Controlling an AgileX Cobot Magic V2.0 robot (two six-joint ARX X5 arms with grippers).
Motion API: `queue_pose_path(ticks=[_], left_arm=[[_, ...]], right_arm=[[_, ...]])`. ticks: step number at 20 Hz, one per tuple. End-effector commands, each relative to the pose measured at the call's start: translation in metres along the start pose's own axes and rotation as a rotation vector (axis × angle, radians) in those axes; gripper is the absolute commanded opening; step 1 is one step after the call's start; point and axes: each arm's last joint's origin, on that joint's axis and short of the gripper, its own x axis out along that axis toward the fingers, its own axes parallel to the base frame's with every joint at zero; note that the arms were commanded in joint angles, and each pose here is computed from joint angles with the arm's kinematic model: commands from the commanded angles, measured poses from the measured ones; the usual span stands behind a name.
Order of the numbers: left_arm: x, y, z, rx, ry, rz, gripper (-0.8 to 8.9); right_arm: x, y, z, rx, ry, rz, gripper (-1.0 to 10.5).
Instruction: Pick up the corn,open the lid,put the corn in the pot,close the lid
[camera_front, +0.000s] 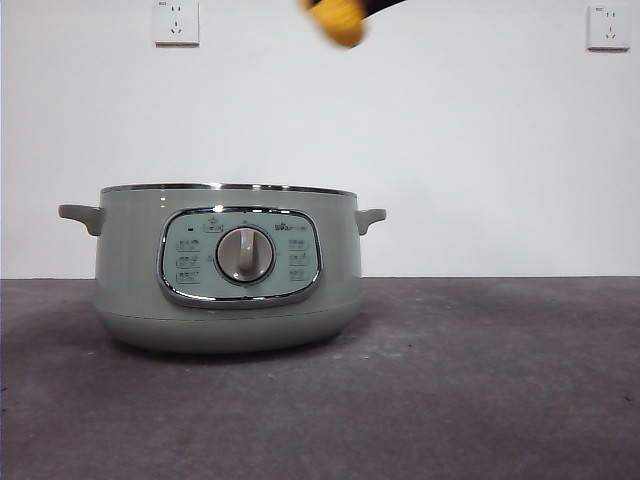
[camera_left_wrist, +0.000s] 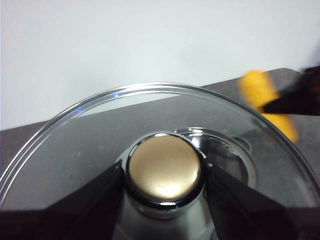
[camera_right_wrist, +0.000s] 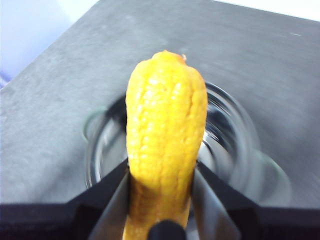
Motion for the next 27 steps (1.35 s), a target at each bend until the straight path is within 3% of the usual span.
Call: queue_pose_path(ticks=[1,6,12,27], left_arm=[[-0.015,-0.004,0.0,0.014,-0.052,-0.004,-0.08],[-0.023,-0.007,-0.003,0.009,-0.064,-0.004,-0.08],[-0.022,-0.008,-0.003,0.008,-0.062,-0.014,-0.08],[-0.022,-0.009,-0.005,0.008,-0.035,-0.046,-0.08]], right_arm=[[0.045,0.005,0.01,-0.013,0.03,0.023,-0.1],[0.13,0.011,0.006,-0.058,0.095,-0.018,-0.1],[0.189,0.001,-0.028,-0.055,0.207,-0.066,-0.1],[0.215,-0.01,-0.067,-0.075,0.442,-0.131,-0.1]])
